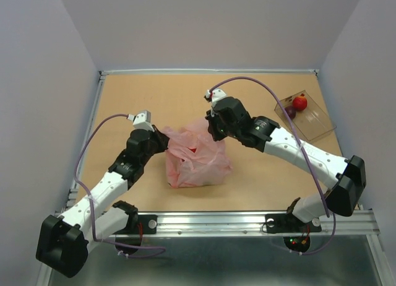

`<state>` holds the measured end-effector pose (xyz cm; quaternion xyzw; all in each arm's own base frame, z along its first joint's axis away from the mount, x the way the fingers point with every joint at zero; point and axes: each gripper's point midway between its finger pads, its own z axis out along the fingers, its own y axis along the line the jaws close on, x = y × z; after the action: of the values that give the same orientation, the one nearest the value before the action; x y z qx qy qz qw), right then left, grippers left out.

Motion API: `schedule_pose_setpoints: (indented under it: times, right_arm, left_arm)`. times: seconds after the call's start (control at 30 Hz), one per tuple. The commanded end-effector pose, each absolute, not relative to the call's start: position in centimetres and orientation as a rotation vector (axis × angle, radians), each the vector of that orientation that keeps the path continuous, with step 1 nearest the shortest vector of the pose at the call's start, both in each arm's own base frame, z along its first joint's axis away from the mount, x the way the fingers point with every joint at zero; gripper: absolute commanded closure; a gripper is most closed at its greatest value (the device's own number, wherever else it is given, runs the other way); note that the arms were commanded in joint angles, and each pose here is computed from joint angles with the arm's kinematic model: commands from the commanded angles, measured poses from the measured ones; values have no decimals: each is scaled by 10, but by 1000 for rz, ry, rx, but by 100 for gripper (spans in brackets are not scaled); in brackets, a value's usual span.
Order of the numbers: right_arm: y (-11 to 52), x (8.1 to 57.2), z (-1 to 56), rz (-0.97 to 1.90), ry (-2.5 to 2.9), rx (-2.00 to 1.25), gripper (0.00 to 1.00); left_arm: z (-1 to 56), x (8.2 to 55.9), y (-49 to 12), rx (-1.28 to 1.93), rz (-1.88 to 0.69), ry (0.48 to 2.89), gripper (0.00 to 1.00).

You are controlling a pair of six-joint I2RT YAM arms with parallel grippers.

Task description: Untie the knot of the plastic bag and take out the fruit

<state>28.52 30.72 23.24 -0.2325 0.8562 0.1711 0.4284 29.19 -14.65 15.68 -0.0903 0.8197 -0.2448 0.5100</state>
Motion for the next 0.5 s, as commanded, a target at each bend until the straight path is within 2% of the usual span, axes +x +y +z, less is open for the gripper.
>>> schedule_pose_setpoints:
  times: [0.0,0.13,0.23,0.4,0.47]
  right_arm:
    - [313,293,280,489,2040,-522,99]
    - [348,272,306,726,1992,-663,99]
    - [358,267,311,768,1979,-707,99]
    - [292,322,246,329,2109,-490,97]
    - [262,342,213,219,2186,-389,93]
  left_arm:
    - [152,292,-143,-285,-591,1969,100]
    - [145,290,-143,-313,-606,1986,100]
    - [151,290,-143,-326,-619,1969,100]
    - [173,291,-137,-343,-612,1900,100]
    - [176,290,-137,-327,-608,1900,100]
